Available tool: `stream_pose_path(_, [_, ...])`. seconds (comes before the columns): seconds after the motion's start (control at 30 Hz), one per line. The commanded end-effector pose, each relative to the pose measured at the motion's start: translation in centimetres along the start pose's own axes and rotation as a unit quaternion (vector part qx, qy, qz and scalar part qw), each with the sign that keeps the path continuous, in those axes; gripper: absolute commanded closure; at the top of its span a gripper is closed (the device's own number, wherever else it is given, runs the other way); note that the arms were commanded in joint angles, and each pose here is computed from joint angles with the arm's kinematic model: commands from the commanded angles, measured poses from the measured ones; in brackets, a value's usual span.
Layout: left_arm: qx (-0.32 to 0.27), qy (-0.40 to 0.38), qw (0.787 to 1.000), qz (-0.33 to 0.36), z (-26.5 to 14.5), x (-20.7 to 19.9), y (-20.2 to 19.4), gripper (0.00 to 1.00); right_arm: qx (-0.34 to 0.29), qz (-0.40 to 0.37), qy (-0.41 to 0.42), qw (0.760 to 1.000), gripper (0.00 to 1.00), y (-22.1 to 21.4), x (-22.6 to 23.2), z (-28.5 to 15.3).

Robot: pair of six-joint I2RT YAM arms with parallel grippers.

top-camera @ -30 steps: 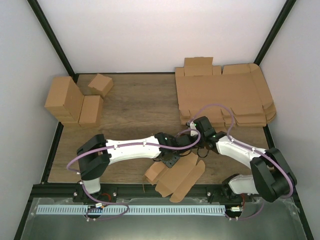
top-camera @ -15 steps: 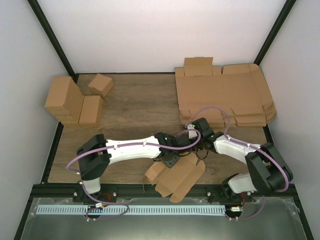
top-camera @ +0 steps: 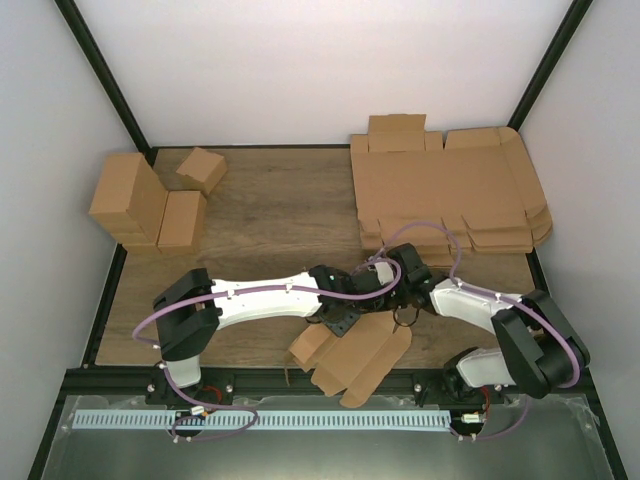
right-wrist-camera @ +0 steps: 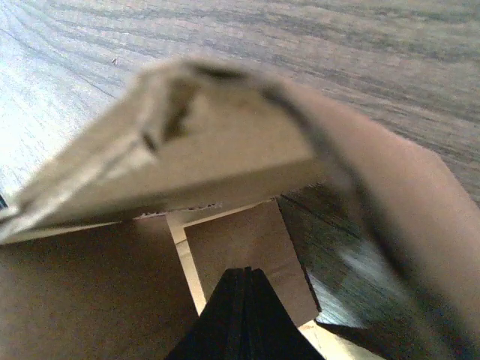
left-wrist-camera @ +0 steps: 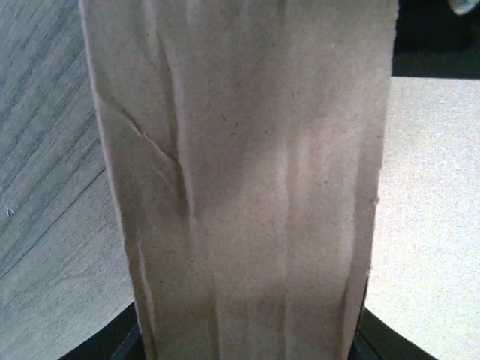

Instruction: Fold the paper box

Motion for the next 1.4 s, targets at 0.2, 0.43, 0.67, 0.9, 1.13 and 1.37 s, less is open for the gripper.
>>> stream_pose_path(0.2, [0.022,0.018,1.000,0.013,1.2,0.1,-0.7,0.56,-0.075,-0.008,-0.015,0.997,0.99,1.5,0.8,-1.5])
stream_pose_path(0.43, [0.033,0.016,0.999,0.025,1.5,-0.3,-0.9,0.56,-0.088,-0.013,-0.022,0.996,0.99,1.6,0.5,-1.5])
stream_pose_path(0.67, [0.032,0.019,0.999,0.028,1.5,-0.4,-0.9,0.56,-0.109,0.003,-0.103,0.989,0.98,2.2,-1.1,-2.4])
stream_pose_path(0.9, [0.022,0.020,0.999,0.022,1.0,-0.3,-0.7,0.56,-0.136,0.012,-0.158,0.978,0.78,2.5,-2.0,-4.0])
stream_pose_path(1.13, [0.020,0.016,0.999,0.021,0.8,-0.3,-0.6,0.56,-0.228,-0.021,-0.152,0.962,0.66,4.2,-0.4,-7.3])
stream_pose_path(1.37, [0.016,0.013,1.000,0.020,0.7,-0.4,-0.5,0.56,-0.254,-0.078,-0.168,0.949,0.35,5.5,0.1,-8.3])
Point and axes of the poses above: each gripper's point midway between its finger pads, its own z axis out along the fingers, its own x axis along the line the jaws close on, y = z × x, the point moved 5 cm from there along -z, back along the fingers, and after that the axes turned 1 degree about -z, right-handed, at the moved point
